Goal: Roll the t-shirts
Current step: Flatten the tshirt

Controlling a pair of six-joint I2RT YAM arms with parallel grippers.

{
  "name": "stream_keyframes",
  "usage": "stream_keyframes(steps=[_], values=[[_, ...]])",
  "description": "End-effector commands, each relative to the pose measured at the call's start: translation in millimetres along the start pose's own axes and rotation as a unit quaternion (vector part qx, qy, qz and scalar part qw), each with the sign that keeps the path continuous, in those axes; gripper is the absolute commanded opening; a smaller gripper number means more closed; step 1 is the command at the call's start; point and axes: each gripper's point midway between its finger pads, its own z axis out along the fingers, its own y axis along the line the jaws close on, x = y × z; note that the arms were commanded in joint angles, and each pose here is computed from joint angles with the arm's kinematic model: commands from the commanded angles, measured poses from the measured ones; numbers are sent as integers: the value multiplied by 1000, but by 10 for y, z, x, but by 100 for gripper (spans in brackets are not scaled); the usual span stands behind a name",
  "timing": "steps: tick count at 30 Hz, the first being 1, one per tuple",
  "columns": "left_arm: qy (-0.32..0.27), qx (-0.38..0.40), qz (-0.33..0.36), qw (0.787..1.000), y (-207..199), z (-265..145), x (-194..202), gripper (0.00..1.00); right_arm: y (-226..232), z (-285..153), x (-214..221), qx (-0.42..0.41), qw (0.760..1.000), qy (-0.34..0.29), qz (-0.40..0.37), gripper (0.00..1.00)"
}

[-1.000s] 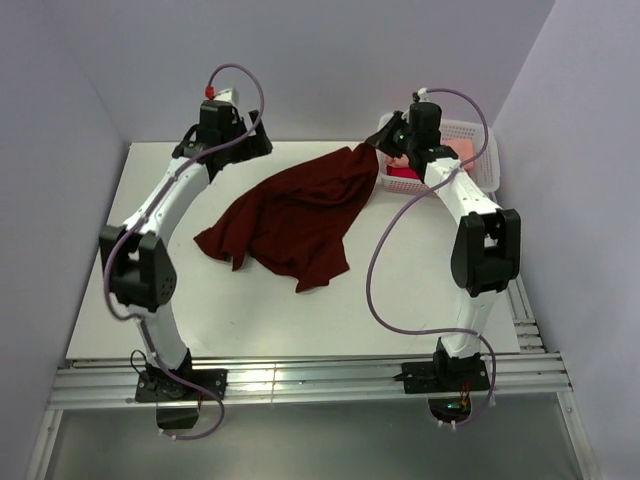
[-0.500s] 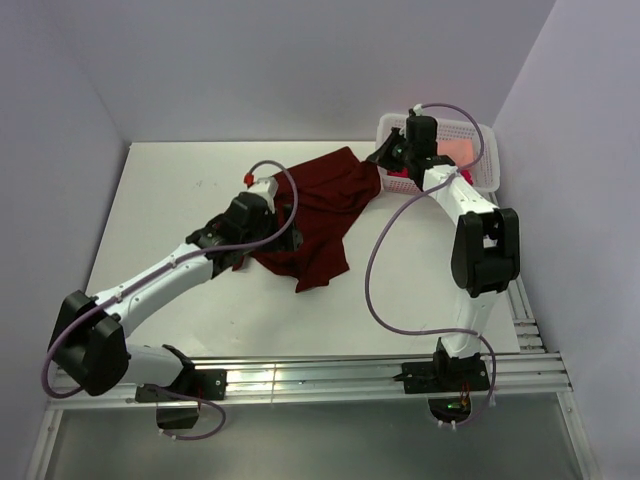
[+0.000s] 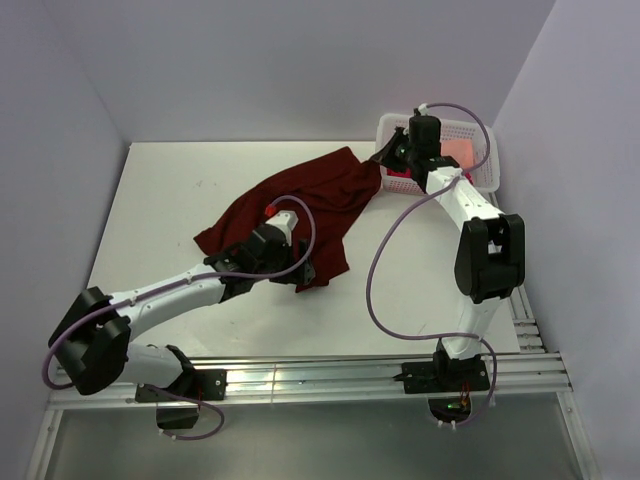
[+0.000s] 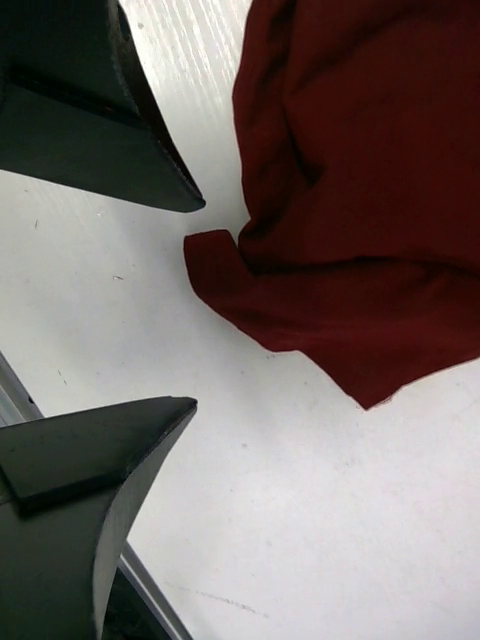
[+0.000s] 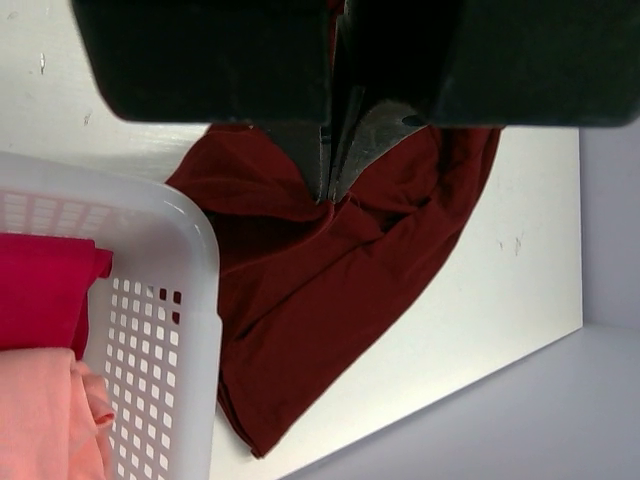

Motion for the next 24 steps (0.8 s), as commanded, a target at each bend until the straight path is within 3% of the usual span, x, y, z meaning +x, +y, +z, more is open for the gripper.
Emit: stream_keyframes(steps=[1, 11, 14, 20, 24], values=[[-8, -5, 0, 1000, -36, 105, -2, 79, 96, -153, -148, -9, 1000, -22, 0, 0], [47, -31, 43, 997, 17, 313, 377, 67, 81, -191, -174, -11, 1000, -25, 4, 0], [53, -38, 47, 997, 53, 357, 433, 60, 85, -179, -146, -17, 1000, -20, 7, 0], [62, -54, 51, 995, 134, 442, 503, 57, 59, -183, -132, -17, 1000, -18, 10, 0], [59, -74, 54, 994, 185, 528, 482, 49, 73, -184, -132, -20, 1000, -17, 11, 0]])
